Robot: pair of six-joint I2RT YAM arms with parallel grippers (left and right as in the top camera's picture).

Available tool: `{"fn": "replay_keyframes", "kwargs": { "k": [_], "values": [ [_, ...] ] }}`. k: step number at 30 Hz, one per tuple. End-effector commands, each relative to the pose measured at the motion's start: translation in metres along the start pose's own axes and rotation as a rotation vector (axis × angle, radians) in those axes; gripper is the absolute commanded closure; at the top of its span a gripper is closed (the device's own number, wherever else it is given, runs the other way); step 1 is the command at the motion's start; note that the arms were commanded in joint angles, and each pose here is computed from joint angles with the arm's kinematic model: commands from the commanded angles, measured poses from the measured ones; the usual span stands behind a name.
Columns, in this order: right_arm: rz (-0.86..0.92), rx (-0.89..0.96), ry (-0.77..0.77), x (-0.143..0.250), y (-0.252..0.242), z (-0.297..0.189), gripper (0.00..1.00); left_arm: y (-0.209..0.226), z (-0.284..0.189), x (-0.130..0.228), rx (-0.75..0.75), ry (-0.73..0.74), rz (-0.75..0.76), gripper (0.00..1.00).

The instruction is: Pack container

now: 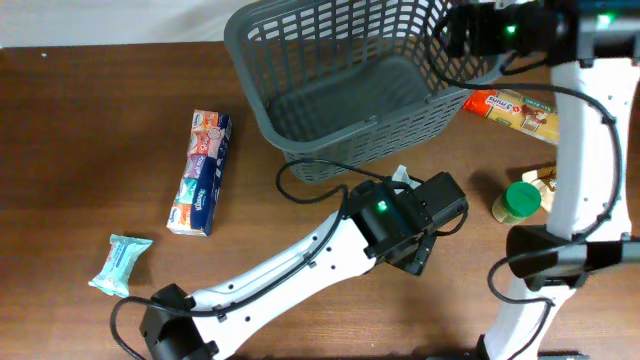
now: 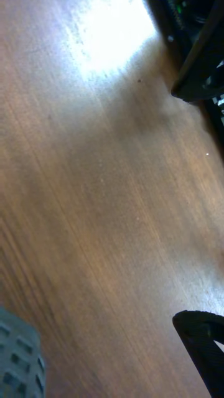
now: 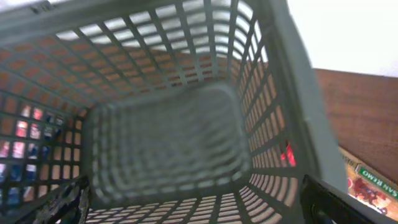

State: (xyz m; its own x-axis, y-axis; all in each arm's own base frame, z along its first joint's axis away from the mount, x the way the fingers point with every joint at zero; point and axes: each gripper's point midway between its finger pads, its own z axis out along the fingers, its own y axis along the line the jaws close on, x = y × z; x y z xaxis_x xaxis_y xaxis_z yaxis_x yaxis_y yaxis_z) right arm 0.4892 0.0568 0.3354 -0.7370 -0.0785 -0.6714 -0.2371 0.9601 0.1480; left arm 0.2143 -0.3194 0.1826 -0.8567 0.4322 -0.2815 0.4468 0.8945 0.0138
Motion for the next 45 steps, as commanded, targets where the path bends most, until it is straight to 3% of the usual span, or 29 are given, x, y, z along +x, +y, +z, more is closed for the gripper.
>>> {"fn": "replay_keyframes", "kwargs": {
  "k": [1,10,22,28,30,32,34,37,38,43,45],
  "values": [
    [-0.037,0.043,0.05,0.008,0.009,0.021,0.01,0.01,0.0,-0.009,-0.024,-0.015,-0.037,0.01],
    [-0.048,0.066,0.127,0.023,0.007,0.05,0.01,0.02,0.0,-0.017,-0.071,-0.052,-0.045,0.01],
    [-0.049,0.141,0.147,0.027,-0.006,0.05,0.04,0.049,0.004,-0.038,-0.091,-0.085,-0.134,0.01],
    [-0.047,0.14,0.159,0.03,-0.007,0.053,0.09,0.05,0.004,-0.051,-0.07,-0.125,-0.16,0.0],
    [-0.047,0.141,0.162,0.03,-0.007,0.053,0.21,0.049,0.004,-0.053,-0.065,-0.133,-0.163,0.02],
    [-0.046,0.142,0.162,0.031,-0.007,0.053,0.39,0.048,0.004,-0.055,-0.061,-0.14,-0.164,0.11],
    [-0.038,0.143,0.161,0.03,-0.007,0.053,0.55,0.047,0.004,-0.058,-0.055,-0.151,-0.167,0.28],
    [-0.021,0.157,0.161,0.031,-0.01,0.053,0.69,0.046,0.003,-0.06,-0.05,-0.161,-0.169,0.43],
    [-0.021,0.16,0.161,0.031,-0.01,0.053,0.75,0.046,0.003,-0.061,-0.049,-0.163,-0.169,0.53],
    [0.025,0.237,0.157,0.031,-0.022,0.051,0.96,0.042,0.002,-0.071,-0.028,-0.202,-0.179,0.96],
    [0.04,0.281,0.155,0.031,-0.03,0.049,0.96,0.038,0.0,-0.078,-0.012,-0.23,-0.185,0.98]
  ]
}}
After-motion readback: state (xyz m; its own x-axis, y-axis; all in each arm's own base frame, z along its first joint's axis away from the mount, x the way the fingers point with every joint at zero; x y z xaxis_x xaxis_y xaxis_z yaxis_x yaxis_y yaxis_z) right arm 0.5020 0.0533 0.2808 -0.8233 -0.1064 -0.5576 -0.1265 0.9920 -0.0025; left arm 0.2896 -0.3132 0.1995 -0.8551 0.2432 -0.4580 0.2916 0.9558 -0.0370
